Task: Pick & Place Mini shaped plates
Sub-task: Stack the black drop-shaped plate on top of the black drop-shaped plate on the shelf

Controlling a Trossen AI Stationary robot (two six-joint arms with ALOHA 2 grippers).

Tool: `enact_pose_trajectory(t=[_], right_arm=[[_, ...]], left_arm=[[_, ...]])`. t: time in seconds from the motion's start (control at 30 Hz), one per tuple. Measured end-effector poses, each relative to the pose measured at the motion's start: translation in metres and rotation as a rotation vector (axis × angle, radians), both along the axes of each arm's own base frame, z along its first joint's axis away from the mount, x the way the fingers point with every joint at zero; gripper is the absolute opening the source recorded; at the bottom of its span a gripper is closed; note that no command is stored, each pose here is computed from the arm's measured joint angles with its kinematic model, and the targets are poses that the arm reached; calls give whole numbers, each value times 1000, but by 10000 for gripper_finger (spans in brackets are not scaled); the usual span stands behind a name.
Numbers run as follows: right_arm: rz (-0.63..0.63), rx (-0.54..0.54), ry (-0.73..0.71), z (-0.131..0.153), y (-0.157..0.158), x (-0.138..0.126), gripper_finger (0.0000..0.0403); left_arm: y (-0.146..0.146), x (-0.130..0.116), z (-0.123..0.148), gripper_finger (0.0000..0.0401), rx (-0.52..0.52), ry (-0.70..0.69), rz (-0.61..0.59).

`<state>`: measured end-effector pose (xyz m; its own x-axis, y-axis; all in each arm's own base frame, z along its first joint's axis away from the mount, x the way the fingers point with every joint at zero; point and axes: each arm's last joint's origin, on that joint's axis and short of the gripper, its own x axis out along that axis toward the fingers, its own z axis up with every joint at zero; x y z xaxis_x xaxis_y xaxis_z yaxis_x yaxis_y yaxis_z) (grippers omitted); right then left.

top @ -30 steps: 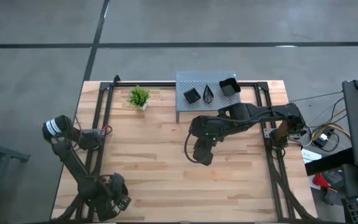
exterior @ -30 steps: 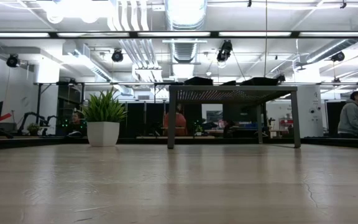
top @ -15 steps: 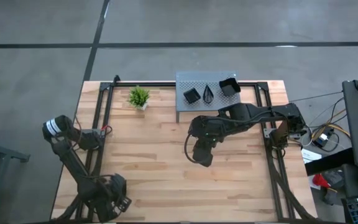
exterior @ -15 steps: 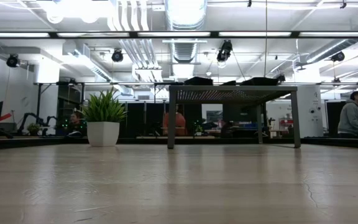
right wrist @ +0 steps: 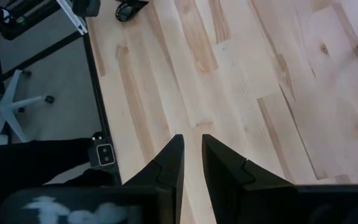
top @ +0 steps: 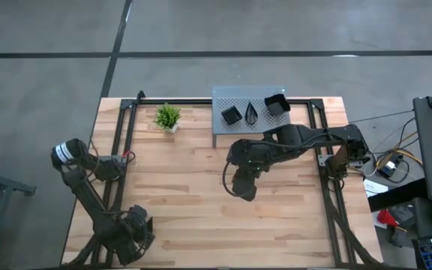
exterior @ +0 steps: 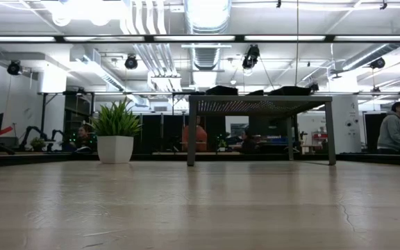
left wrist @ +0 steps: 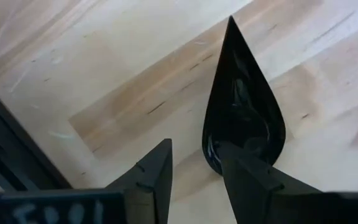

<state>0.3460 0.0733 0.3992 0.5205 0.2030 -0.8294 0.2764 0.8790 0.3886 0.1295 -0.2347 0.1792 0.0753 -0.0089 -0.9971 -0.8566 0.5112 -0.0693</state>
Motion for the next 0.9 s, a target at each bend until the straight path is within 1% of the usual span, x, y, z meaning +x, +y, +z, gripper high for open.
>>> enact_pose_trajectory(t=[0.13,0.27,0.43,0.5,0.63,0.8,0.9], right_arm=[[1,2,-16,1,0,1,52],[1,2,-19,1,0,2,52],[-4,-6,-22,1,0,2,52],[-6,-8,-23,1,0,2,52],[-7,-10,-23,1,0,2,52],[-9,-10,-23,1,0,2,52],[-8,-10,-23,1,0,2,52]], left_arm=[[-1,1,-5,128,-6,-4,-4],[-6,4,-10,128,-38,-23,1],[-7,6,-15,127,-32,-25,5],[-7,6,-15,121,-30,-25,6],[-6,5,-17,84,-28,-24,6],[-5,5,-18,14,-24,-31,1],[-4,7,-18,3,-18,-40,12]])
